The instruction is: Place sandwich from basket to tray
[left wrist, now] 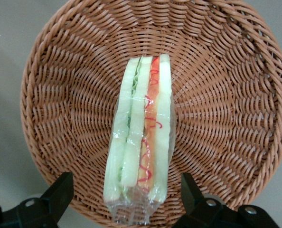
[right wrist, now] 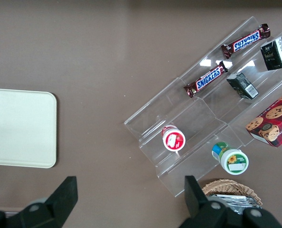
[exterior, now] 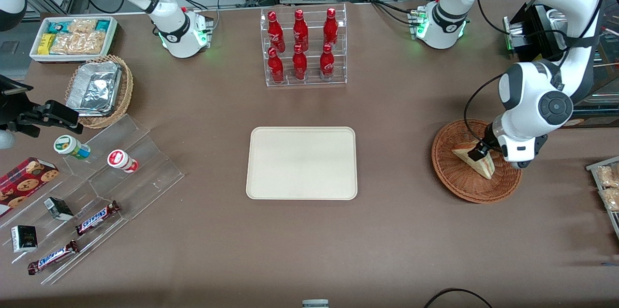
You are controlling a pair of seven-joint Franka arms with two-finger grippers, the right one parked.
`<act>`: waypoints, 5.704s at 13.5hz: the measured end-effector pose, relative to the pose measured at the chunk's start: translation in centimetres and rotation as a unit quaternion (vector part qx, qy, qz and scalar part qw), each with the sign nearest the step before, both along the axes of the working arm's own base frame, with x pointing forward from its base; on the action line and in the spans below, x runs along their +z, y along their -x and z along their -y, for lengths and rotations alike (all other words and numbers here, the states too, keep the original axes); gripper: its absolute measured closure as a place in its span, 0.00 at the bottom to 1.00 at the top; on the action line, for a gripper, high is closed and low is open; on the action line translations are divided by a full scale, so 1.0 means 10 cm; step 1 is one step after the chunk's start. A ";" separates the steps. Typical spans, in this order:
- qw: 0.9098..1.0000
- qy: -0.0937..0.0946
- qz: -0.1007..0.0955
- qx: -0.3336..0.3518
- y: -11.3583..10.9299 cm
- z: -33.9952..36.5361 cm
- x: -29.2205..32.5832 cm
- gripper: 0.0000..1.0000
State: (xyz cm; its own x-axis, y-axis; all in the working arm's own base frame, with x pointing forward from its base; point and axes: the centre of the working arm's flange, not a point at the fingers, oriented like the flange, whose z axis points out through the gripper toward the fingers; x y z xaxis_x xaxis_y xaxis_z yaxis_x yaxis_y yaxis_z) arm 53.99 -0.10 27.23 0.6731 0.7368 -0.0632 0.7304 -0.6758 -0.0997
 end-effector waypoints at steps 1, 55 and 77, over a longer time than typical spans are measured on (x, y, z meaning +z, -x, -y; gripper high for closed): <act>1.000 0.000 0.000 0.000 0.00 0.00 -0.04 0.00; 0.933 0.019 0.022 -0.358 0.29 4.62 -0.06 0.79; 0.951 -0.016 0.037 -0.306 0.32 4.04 2.01 0.00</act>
State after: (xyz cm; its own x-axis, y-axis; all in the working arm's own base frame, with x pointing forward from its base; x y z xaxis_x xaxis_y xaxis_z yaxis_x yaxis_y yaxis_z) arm 50.77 -40.46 47.29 0.9783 0.2065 0.0165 0.2071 -0.9741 -0.0906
